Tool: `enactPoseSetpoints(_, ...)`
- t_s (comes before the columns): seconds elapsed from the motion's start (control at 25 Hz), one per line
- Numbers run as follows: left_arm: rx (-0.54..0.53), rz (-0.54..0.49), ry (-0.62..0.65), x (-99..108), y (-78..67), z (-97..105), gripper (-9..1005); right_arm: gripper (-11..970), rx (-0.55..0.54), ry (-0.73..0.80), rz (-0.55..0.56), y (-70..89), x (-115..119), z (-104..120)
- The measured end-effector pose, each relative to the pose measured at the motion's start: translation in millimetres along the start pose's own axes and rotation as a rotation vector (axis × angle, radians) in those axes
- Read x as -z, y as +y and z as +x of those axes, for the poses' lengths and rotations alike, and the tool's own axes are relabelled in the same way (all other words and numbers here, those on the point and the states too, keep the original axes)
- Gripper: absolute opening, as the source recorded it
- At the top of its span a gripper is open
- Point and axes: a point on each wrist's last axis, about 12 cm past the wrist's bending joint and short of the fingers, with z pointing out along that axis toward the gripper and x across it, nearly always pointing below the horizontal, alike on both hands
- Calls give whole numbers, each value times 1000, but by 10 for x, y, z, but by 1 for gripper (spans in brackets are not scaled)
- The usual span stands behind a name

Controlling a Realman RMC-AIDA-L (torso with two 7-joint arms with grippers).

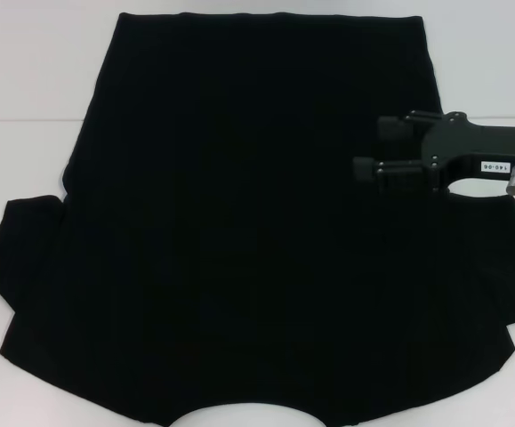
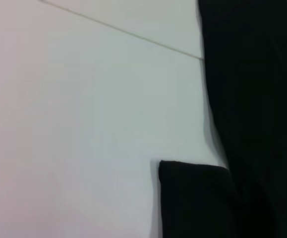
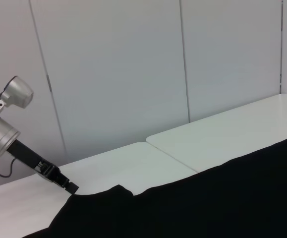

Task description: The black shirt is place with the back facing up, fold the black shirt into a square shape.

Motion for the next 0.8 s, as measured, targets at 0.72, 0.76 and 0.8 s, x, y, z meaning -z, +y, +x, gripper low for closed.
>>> enactPoseSetpoints(0.72, 63, 55, 92, 134, -36, 45, 154, 911, -2, 0, 10, -17, 1, -12)
enactPoseSetpoints(0.76, 68, 41, 96, 120, -31, 51, 190, 911, -1, 0, 11, -20, 0, -14)
enactPoseSetpoints(0.8, 71, 30, 101, 109, -27, 56, 227, 911, 0, 0, 12, -22, -2, -18)
